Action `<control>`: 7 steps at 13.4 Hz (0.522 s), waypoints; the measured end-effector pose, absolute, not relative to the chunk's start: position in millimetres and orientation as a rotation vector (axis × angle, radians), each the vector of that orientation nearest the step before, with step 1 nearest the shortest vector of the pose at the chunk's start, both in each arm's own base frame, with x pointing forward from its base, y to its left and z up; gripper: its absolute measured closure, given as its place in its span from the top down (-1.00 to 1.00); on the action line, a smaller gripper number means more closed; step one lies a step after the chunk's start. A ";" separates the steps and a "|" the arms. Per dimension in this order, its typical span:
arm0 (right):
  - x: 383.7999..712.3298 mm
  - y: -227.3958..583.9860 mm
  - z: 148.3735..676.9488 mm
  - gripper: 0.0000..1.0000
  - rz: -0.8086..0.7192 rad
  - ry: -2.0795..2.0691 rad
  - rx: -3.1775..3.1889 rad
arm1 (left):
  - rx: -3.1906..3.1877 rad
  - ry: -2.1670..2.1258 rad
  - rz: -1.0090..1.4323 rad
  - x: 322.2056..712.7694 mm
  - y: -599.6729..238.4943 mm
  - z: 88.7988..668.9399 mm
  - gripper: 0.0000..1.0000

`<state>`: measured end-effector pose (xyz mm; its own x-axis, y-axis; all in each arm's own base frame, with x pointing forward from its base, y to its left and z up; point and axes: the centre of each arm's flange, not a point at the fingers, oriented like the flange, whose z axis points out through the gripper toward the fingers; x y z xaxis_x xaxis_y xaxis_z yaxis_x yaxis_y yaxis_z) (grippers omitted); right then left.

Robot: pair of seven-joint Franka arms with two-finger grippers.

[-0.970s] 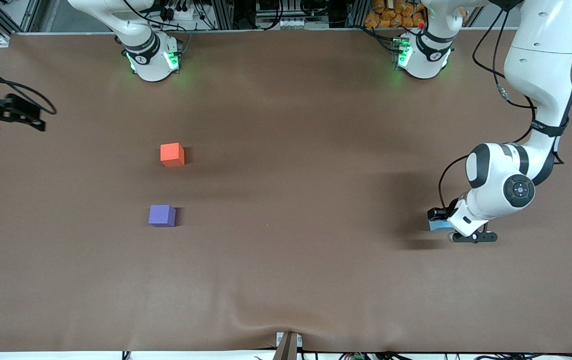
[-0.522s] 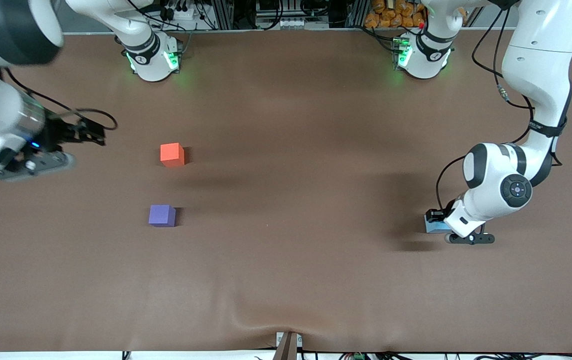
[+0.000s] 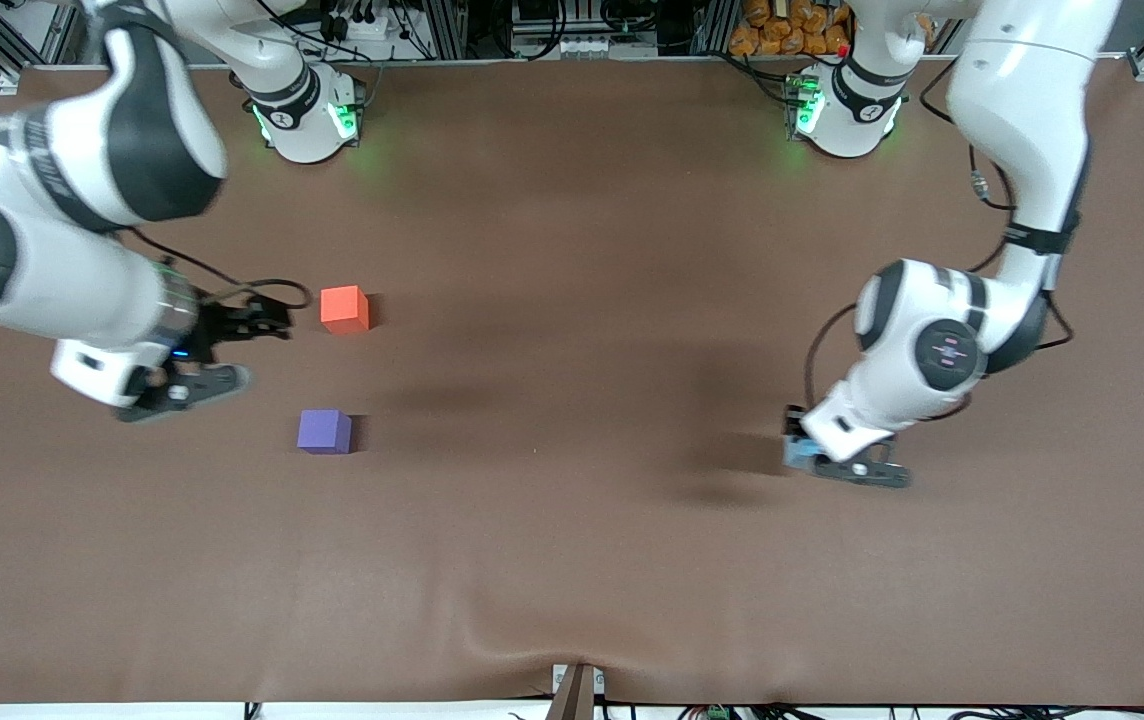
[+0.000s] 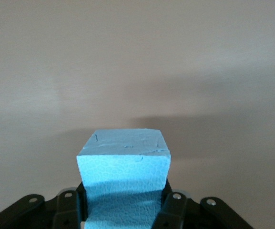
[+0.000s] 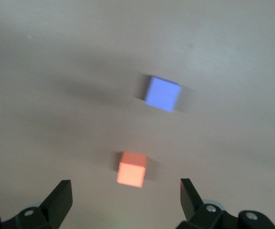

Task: Place blue block between orange and purple blocks
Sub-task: 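Grasp the blue cube with the left gripper while the right gripper advances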

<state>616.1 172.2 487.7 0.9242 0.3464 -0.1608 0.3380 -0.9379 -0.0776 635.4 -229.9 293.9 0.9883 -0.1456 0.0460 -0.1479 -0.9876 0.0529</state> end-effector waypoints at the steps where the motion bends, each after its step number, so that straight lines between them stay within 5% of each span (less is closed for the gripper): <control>1: 617.0 194.0 479.2 1.00 0.238 -0.584 -3.028 | 3.073 -0.195 0.072 627.8 -265.9 304.1 0.07; 7: 606.7 258.3 454.8 1.00 0.245 -0.451 -3.012 | 3.033 0.037 0.099 594.8 -413.7 339.2 0.07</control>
